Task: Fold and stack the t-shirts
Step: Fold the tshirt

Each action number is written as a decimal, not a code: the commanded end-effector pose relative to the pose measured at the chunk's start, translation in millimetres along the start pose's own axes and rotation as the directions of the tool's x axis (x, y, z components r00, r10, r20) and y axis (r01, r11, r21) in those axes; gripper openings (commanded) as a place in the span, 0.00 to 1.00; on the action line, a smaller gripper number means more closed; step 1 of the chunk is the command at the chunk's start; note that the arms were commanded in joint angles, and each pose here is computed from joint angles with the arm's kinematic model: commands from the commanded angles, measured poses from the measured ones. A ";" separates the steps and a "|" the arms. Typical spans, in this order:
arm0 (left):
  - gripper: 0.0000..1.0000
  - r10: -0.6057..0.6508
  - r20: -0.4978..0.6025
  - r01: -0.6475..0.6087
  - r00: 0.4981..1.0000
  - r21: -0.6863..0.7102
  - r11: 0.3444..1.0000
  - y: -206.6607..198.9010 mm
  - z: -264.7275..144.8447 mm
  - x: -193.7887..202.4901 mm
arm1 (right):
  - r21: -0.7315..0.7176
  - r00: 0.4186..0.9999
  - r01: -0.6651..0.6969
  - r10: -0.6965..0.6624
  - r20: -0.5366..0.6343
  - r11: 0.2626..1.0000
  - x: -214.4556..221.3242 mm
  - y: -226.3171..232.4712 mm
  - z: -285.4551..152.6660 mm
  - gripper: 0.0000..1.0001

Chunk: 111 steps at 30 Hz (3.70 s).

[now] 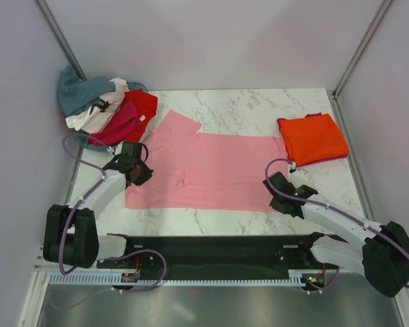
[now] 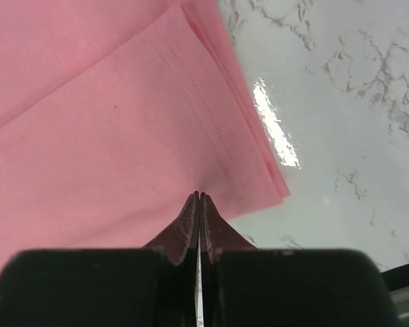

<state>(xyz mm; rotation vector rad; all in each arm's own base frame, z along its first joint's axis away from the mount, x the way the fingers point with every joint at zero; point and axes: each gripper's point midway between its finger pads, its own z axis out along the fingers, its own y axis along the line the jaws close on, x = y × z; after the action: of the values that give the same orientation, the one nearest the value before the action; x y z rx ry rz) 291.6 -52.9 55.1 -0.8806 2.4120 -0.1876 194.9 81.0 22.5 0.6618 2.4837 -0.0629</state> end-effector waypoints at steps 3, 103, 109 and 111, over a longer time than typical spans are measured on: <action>0.14 -0.045 0.114 0.039 0.992 0.049 0.998 -38.8 -10.3 -50.8 | -0.021 0.998 0.003 -0.002 0.057 1.000 -22.5 3.0 -17.3 0.01; 0.50 0.352 0.103 -0.343 0.930 -0.095 0.934 -162.2 157.4 -158.4 | -0.003 0.992 -0.076 0.076 0.106 0.997 -263.0 65.0 154.6 0.00; 0.55 0.388 0.124 -0.364 0.913 -0.179 0.914 -147.0 146.2 -162.0 | -0.020 0.993 -0.074 0.076 0.095 0.997 -260.3 68.7 155.2 0.00; 0.56 0.385 0.121 -0.361 0.915 -0.178 0.915 -144.9 142.9 -160.3 | -0.024 0.992 -0.077 0.079 0.094 0.997 -260.6 68.8 154.4 0.00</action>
<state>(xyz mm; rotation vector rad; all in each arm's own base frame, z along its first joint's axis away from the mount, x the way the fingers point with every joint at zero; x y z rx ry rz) 556.4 -68.4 28.1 -0.4935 2.4507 0.1277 491.3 -6.1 23.1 0.7200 2.3975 -0.0896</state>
